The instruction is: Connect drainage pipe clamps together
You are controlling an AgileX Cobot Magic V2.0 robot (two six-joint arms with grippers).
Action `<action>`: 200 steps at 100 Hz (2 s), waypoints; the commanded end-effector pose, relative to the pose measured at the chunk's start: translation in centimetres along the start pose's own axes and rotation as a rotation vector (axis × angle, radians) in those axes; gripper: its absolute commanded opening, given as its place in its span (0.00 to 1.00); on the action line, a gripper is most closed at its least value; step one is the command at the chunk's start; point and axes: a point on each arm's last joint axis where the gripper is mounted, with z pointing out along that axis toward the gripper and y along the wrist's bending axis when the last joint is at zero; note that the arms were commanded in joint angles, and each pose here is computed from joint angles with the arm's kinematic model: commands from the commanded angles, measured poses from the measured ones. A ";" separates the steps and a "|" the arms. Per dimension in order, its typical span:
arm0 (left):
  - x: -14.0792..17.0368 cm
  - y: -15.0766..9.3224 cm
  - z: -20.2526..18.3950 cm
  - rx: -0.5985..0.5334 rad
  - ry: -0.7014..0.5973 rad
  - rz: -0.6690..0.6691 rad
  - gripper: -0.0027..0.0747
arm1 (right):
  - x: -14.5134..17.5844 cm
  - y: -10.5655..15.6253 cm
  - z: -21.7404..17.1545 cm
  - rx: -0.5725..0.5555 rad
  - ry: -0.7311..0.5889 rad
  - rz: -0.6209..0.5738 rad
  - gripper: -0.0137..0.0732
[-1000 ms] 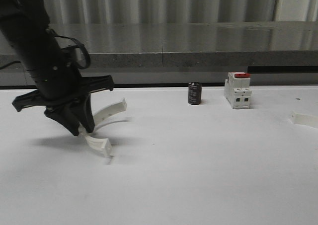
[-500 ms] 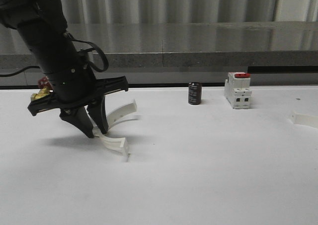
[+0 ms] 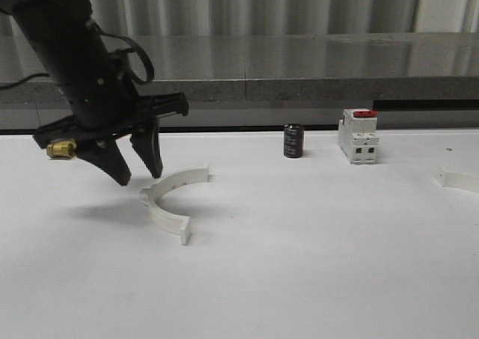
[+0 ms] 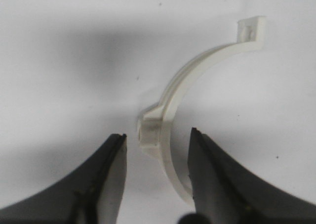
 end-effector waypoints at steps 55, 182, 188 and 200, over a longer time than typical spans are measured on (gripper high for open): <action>3.7 6.1 -13.7 -0.107 -0.271 0.049 0.01 | -1.4 0.1 -0.3 -0.009 -0.114 -0.014 0.14; 25.9 10.8 -21.9 -0.159 -1.014 0.068 0.01 | -4.6 0.1 -0.5 0.007 -0.013 -0.024 0.14; 26.0 10.7 -22.2 -0.159 -1.040 0.074 0.01 | -5.2 0.1 -0.3 0.011 0.028 -0.023 0.14; 26.0 10.8 -22.2 -0.168 -1.040 0.080 0.01 | -6.3 0.1 0.6 0.019 0.138 -0.023 0.14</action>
